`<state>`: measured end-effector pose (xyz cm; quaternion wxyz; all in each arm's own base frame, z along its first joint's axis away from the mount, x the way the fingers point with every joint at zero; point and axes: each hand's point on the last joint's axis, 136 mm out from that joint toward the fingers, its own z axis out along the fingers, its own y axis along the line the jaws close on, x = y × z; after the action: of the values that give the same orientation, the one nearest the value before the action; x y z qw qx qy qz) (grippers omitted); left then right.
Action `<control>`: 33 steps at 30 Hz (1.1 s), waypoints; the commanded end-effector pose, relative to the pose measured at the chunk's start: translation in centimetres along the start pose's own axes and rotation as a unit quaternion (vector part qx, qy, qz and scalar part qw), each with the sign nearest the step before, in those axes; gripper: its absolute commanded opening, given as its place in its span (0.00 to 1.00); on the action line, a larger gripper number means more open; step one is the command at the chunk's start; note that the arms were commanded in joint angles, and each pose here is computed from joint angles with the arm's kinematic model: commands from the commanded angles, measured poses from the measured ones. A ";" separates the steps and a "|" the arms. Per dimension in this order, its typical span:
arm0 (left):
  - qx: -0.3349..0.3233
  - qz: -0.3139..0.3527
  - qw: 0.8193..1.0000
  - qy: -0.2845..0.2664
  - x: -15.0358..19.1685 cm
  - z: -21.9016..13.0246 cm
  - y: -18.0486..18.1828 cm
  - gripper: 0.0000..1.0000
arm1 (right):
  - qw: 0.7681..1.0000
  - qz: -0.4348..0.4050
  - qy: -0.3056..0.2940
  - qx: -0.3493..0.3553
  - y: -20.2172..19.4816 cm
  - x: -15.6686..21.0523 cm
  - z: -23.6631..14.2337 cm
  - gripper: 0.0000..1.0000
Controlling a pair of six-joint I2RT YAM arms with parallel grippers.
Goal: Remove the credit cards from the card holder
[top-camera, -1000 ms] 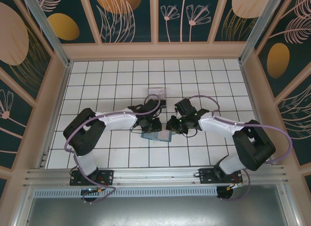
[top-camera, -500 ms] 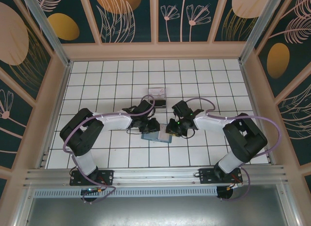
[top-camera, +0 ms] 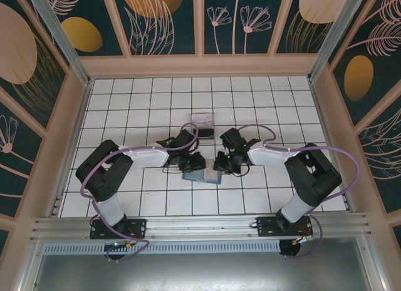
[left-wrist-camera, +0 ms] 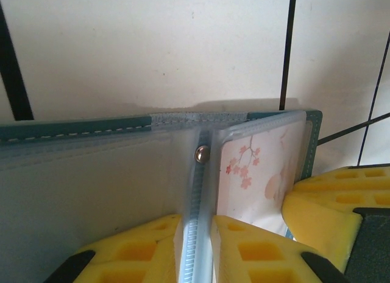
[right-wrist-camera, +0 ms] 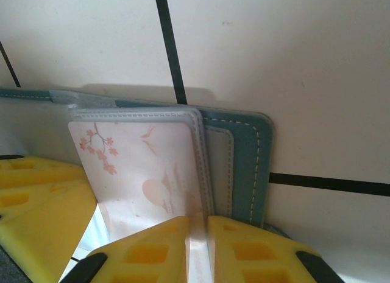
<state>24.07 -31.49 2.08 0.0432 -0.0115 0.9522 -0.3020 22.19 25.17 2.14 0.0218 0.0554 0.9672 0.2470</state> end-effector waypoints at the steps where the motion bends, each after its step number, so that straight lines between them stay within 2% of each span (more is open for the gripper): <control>1: 0.010 -0.005 1.000 0.011 0.8 -0.3 0.0 0.22 | 1.000 -0.009 0.002 0.024 -0.7 0.2 1.2 0.12; 5: 0.012 -0.005 1.000 0.005 0.7 -0.7 -0.3 0.22 | 1.000 -0.009 0.003 0.026 -0.9 0.3 1.2 0.08; 13: 0.010 -0.003 1.000 -0.026 -0.2 -2.3 -0.9 0.20 | 1.000 -0.009 0.002 0.027 -1.0 0.4 1.2 0.06; 18: 0.021 -0.002 1.000 0.003 0.5 -1.4 -1.1 0.20 | 1.000 -0.009 0.003 0.027 -1.0 0.4 1.1 0.06; 19: 0.010 -0.008 1.000 0.013 0.9 -0.5 -0.3 0.20 | 1.000 -0.009 0.002 0.028 -1.0 0.4 1.1 0.06; 26: 0.004 -0.007 0.999 0.032 1.4 0.4 0.3 0.21 | 1.000 -0.009 -0.001 0.028 -0.9 0.3 0.8 0.09; 29: -0.020 -0.006 0.999 0.026 1.3 0.3 1.2 0.22 | 0.999 -0.008 -0.003 0.031 -1.0 0.3 0.7 0.12; 33: -0.104 0.001 0.995 0.006 0.9 -0.5 4.1 0.22 | 0.999 -0.005 -0.005 0.037 -1.3 0.4 0.6 0.20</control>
<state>23.56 -30.91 2.00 0.0372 -0.0106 0.9573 -0.2864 22.38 25.67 2.20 0.0308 0.0477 0.9668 0.2490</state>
